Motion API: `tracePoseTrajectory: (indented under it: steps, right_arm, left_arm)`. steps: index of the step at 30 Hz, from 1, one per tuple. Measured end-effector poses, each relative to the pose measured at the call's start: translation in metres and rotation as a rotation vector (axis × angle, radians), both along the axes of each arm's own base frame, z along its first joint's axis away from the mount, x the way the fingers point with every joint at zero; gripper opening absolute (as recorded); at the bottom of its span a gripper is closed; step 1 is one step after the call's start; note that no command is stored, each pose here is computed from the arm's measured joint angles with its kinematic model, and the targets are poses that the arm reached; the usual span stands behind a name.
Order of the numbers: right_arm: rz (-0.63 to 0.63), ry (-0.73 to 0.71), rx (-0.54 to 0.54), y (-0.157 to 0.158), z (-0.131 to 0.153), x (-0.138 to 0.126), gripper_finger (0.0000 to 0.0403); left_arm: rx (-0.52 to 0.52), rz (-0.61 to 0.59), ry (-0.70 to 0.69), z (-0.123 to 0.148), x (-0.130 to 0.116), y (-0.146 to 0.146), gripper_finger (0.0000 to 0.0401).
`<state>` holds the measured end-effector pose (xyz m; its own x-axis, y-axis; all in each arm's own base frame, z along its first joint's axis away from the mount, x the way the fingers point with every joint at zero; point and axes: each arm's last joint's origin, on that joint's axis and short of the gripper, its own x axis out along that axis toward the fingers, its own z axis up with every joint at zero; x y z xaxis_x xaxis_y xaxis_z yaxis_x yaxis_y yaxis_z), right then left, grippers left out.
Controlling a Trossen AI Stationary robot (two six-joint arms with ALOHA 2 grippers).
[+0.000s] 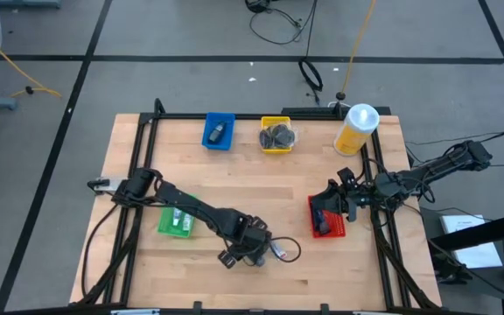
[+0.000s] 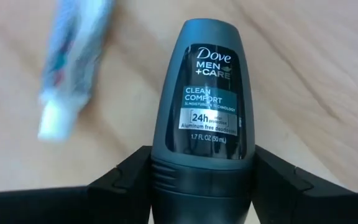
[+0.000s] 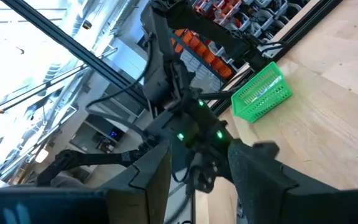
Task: Pick & Place Travel size toiletries
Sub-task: Put the gray deodorant into the blue bin
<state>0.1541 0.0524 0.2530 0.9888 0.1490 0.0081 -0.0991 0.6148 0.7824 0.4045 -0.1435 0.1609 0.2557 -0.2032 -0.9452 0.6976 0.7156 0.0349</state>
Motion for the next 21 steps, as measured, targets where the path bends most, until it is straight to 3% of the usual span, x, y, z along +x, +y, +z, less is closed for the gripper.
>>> tracePoseTrajectory:
  steps: [8, 14, 21]
  right_arm:
    - [0.000, 0.011, -0.001, 0.000, -0.001, 0.000, 0.0150]
    - [0.002, 0.013, -0.003, 0.000, -0.001, 0.000, 0.0150]
    - [0.001, 0.014, -0.001, 0.000, -0.002, 0.001, 0.0150]
  left_arm:
    - [0.065, 0.274, 0.031, 0.038, -0.020, 0.010, 0.0198]
    - [0.061, 0.438, -0.034, 0.071, -0.035, 0.018, 0.0198]
    - [0.083, 0.686, -0.072, 0.081, -0.082, 0.049, 0.0198]
